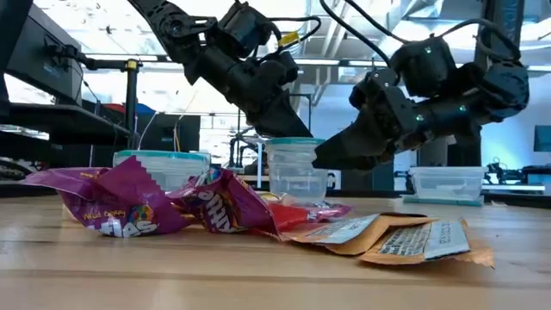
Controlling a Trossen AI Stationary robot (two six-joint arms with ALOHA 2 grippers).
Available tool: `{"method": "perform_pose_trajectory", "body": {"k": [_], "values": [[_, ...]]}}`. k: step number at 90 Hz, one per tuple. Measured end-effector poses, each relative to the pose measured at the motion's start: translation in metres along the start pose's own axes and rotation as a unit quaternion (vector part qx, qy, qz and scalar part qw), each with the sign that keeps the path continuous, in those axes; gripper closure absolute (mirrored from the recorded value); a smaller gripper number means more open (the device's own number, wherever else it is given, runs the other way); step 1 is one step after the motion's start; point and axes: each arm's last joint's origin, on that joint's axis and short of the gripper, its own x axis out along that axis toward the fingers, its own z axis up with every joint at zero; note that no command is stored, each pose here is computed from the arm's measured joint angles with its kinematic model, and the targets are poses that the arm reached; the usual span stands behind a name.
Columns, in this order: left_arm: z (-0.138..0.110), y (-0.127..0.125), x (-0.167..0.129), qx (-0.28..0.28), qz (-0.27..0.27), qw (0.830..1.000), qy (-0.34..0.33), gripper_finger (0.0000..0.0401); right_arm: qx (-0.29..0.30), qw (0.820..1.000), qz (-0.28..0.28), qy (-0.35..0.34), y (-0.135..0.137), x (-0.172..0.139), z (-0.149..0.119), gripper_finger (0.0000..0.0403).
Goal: Sort candy
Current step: Open the small round transparent bin
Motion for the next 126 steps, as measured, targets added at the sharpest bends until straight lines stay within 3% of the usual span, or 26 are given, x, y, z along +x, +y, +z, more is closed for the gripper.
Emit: {"method": "perform_pose_trajectory", "body": {"k": [25, 41, 49, 57, 77, 88, 109, 126], "values": [[-0.001, -0.006, 0.005, -0.009, 0.005, 1.0, -0.008, 0.0274, 0.019, 0.999, 0.017, -0.022, 0.0, 0.0, 0.005, 0.0174], [-0.017, -0.005, 0.021, -0.031, 0.004, 0.999, 0.012, 0.0274, 0.068, 0.99, 0.121, -0.024, -0.006, -0.002, 0.012, 0.019], [-0.021, -0.005, 0.028, -0.032, 0.004, 0.999, 0.012, 0.0274, 0.07, 0.98, 0.177, -0.058, -0.006, -0.004, 0.025, 0.0202], [-0.022, -0.005, 0.029, -0.033, 0.004, 0.999, 0.013, 0.0274, 0.083, 0.978, 0.189, -0.041, -0.009, -0.004, 0.023, 0.0211], [-0.022, -0.005, 0.029, -0.025, 0.002, 1.0, 0.011, 0.0274, 0.087, 0.977, 0.193, 0.006, -0.01, -0.005, 0.017, 0.0221], [-0.017, -0.005, 0.03, -0.017, -0.011, 1.0, 0.005, 0.0274, 0.047, 0.979, 0.199, 0.014, 0.0, -0.012, 0.027, 0.0225], [0.008, -0.006, 0.032, 0.013, -0.021, 1.0, -0.003, 0.0274, -0.028, 0.99, 0.116, 0.08, 0.012, -0.036, 0.039, 0.023], [0.039, -0.005, 0.03, 0.031, -0.02, 0.999, 0.007, 0.0274, -0.041, 0.992, 0.06, 0.106, 0.013, -0.058, 0.049, 0.023]]}}
